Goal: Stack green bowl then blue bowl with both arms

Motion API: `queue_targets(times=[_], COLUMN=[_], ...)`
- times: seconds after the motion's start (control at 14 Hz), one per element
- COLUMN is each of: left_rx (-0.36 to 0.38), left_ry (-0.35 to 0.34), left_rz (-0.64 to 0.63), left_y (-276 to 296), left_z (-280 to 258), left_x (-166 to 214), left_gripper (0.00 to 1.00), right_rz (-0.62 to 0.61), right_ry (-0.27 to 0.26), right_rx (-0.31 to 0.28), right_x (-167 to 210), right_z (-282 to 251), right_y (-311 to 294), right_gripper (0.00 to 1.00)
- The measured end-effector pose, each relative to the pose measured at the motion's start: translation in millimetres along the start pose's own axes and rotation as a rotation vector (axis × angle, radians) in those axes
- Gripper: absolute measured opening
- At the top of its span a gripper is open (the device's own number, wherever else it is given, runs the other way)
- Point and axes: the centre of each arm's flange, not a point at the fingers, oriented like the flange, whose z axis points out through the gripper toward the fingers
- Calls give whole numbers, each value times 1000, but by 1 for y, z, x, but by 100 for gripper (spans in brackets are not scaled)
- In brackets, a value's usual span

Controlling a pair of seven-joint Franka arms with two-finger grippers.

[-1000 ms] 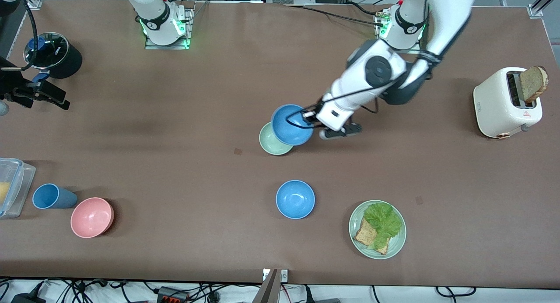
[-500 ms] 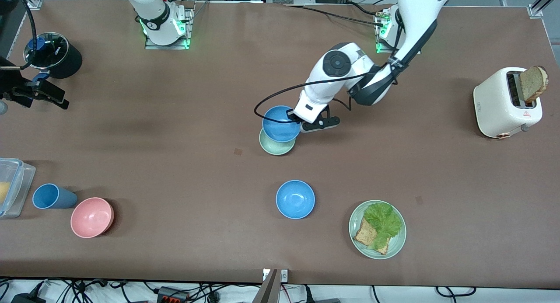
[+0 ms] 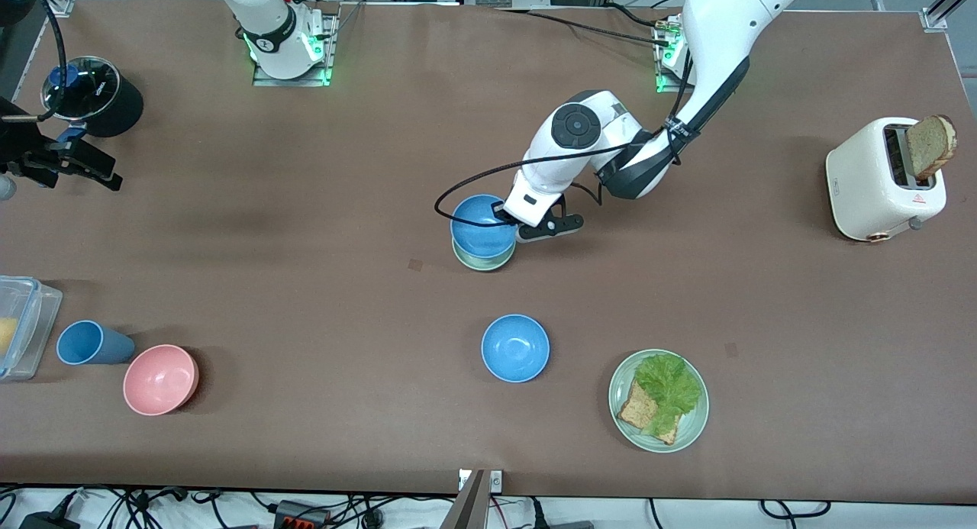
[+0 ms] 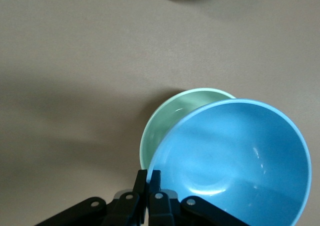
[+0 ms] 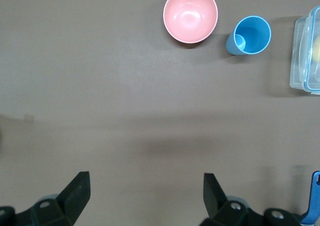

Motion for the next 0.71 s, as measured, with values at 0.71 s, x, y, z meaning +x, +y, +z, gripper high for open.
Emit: queue_targets(times=[0.71], left_rx=[-10], left_ry=[18], left_rz=[-99], left_y=[2], left_z=[-6], left_x=[30], left_gripper=[26], right_rz=[0], right_ry=[1], right_rx=[0], right_x=[0], right_z=[0], right_y=[0], right_gripper=[100])
